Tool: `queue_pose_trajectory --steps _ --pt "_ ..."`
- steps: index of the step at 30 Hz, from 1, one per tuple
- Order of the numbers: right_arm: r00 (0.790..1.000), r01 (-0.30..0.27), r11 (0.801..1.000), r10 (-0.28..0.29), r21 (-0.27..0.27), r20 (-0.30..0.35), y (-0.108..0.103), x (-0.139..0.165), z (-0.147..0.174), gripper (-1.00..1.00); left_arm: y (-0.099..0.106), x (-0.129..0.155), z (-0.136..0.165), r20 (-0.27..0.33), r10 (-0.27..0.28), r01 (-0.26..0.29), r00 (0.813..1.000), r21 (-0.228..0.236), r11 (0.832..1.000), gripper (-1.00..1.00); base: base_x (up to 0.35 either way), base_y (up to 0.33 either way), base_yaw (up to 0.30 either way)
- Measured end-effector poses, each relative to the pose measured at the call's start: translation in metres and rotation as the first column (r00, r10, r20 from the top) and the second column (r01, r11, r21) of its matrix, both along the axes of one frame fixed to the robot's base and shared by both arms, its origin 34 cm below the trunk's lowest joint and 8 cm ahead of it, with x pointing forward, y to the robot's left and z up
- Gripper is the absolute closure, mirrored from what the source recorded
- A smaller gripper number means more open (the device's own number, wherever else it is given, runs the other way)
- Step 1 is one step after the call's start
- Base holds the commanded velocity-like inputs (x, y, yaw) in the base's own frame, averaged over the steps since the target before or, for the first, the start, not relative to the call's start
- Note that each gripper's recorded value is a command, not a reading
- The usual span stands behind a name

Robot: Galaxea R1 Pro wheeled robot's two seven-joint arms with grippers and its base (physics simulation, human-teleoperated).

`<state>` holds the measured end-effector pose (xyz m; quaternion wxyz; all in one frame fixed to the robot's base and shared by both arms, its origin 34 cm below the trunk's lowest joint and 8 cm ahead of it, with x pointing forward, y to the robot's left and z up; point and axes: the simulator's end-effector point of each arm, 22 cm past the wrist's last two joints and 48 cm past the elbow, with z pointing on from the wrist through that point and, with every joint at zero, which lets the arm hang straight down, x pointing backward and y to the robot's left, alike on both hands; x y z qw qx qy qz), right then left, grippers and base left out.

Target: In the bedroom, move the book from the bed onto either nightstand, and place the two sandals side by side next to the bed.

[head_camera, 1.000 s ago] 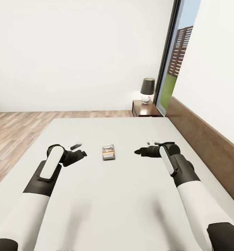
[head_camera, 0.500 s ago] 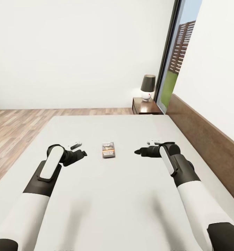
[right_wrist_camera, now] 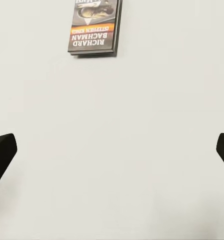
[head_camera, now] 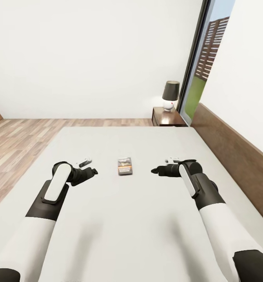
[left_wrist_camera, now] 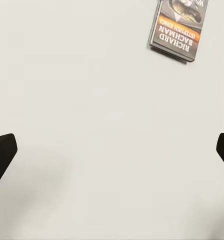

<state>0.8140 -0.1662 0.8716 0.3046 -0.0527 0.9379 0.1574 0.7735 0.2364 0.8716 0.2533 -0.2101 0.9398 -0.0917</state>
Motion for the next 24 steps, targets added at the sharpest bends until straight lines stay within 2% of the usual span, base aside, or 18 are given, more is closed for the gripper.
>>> queue_pose_trajectory --steps 24 --pt "1.000 0.000 1.000 0.000 0.001 -0.028 -0.001 0.000 -0.021 -1.00 0.000 -0.002 -0.023 -0.037 -0.001 0.001 0.999 0.001 1.000 -1.00 0.000 0.000 0.027"
